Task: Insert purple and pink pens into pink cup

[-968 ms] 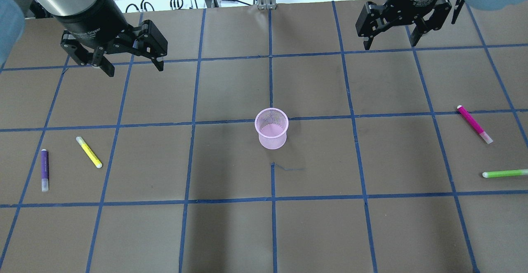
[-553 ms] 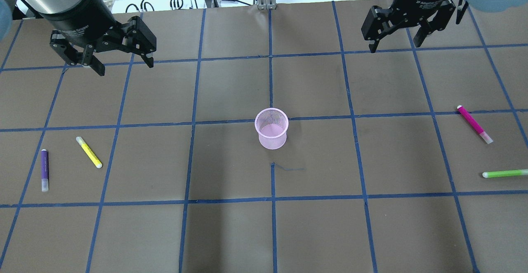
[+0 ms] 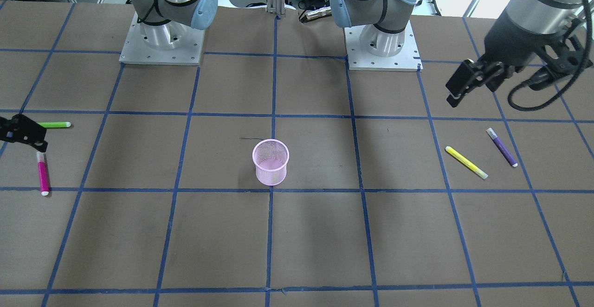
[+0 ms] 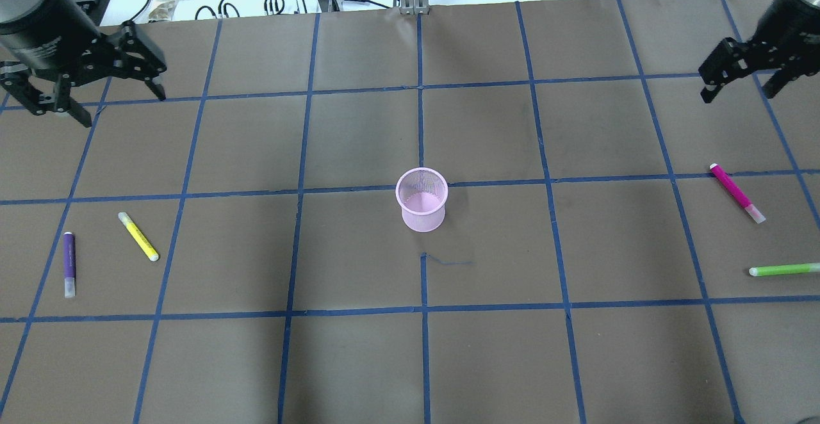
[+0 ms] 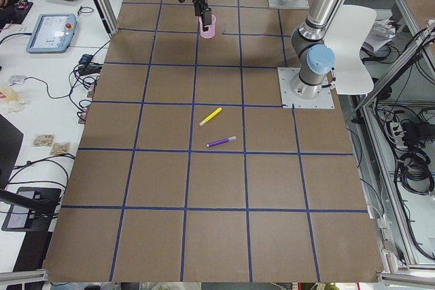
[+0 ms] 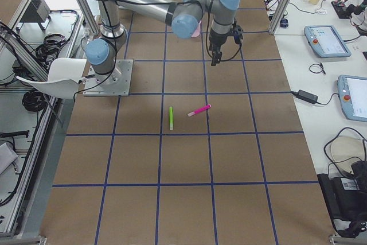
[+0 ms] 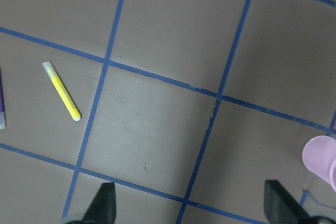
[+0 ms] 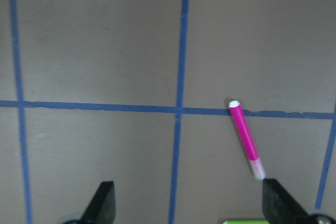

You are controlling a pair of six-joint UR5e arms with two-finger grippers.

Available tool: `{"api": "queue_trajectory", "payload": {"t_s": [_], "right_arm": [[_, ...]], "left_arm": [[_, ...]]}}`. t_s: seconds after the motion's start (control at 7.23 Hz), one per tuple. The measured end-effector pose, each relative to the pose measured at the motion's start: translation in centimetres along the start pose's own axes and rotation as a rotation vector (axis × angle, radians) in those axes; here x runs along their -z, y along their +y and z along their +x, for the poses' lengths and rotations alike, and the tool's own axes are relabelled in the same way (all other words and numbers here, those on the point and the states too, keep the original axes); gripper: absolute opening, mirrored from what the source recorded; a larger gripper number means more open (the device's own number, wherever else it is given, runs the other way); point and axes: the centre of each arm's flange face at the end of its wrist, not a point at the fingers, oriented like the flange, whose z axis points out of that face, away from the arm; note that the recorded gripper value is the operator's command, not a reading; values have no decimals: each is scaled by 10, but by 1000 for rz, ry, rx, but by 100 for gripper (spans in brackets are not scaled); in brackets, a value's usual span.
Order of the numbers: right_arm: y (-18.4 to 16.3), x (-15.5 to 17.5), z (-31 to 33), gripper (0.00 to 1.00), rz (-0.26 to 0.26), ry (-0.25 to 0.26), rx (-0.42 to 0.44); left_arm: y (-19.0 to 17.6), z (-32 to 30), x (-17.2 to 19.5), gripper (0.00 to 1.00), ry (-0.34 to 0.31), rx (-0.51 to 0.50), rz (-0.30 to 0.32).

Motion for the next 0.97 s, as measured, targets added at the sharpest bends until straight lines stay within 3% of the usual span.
{"api": "queue_trajectory", "payload": {"t_s": [0.28,0.55,0.83,0.97], "right_arm": [[-10,-79,43,100,28,52,54],[-2,-139,51,98,29,76,94],[5,-173,64,85,4,63,103],[9,-179,71,84,-10,55,100]], "left_arm": [[-32,-76,-37,100,-14,96,-54],[-69,-132,-87,100,-45,101,-63],[-99,-169,-146,100,-80,107,-80],[-109,-197,-179,100,-83,123,-89]]}}
